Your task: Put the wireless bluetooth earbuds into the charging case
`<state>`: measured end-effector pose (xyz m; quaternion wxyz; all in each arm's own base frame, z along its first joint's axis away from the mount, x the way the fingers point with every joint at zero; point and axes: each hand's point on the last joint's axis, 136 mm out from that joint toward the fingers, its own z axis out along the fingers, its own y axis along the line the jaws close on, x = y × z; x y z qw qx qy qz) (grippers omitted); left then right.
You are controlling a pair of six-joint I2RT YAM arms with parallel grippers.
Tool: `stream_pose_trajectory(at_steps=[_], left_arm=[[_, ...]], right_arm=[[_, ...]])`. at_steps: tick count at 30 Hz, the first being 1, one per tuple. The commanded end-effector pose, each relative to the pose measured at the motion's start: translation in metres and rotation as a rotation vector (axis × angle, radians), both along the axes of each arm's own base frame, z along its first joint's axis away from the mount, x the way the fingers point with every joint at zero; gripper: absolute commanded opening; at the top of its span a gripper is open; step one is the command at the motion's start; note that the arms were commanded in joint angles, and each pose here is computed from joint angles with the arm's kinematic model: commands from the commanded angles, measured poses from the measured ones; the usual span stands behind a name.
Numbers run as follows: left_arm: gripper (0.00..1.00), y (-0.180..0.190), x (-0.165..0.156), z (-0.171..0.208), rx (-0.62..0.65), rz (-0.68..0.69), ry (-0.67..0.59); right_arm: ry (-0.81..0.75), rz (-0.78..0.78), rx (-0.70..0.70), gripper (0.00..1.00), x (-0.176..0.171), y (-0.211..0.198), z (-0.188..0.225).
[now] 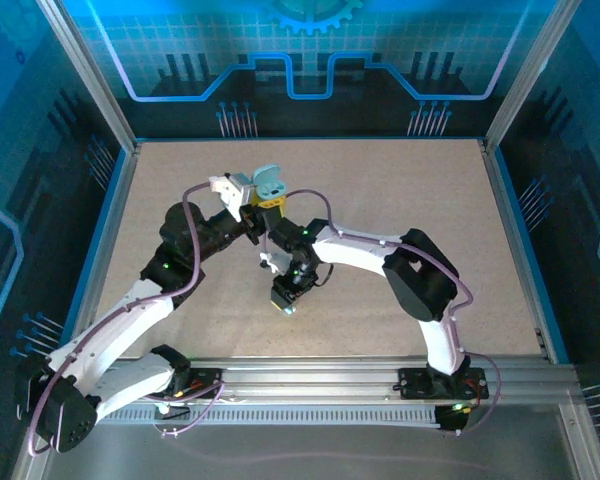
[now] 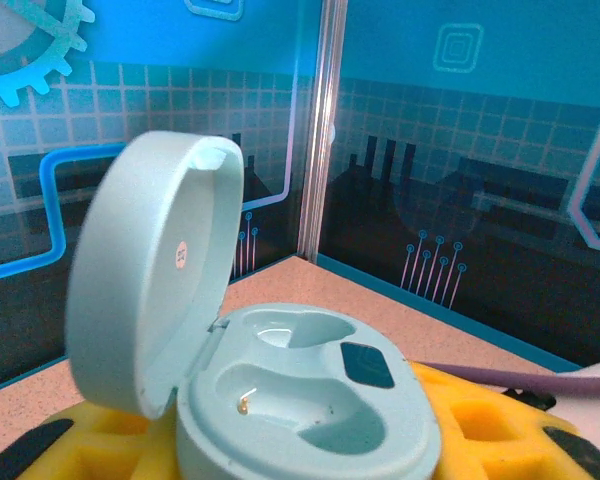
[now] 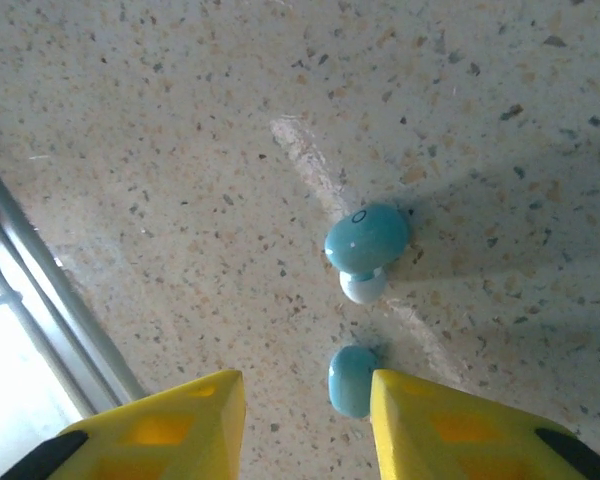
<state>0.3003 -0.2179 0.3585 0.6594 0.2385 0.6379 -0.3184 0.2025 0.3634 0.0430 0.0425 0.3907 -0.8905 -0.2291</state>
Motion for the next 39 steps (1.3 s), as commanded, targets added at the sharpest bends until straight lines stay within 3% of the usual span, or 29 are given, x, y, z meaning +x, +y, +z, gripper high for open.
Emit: stream_pose_trajectory(at_steps=[1, 20, 26, 32, 39], left_arm=[[0.32, 0.006, -0.001, 0.013, -0.008, 0.024, -0.036], [0.32, 0.005, 0.002, 0.005, 0.001, 0.024, -0.016], [0.32, 0.003, 0.003, 0.005, -0.001, 0.020, -0.014], [0.32, 0.003, 0.002, 0.006, -0.007, 0.015, -0.010], [0.32, -0.002, 0.005, 0.004, -0.015, -0.003, 0.000]], right_arm=[[-0.009, 0.029, -0.076, 0.40, -0.003, -0.007, -0.010], [0.026, 0.077, -0.151, 0.36, -0.014, -0.008, -0.027], [-0.007, 0.055, -0.185, 0.30, -0.010, -0.011, -0.028], [-0.065, -0.052, -0.203, 0.24, 0.008, -0.028, -0.016], [-0.036, -0.337, -0.180, 0.24, 0.032, -0.076, -0.008]])
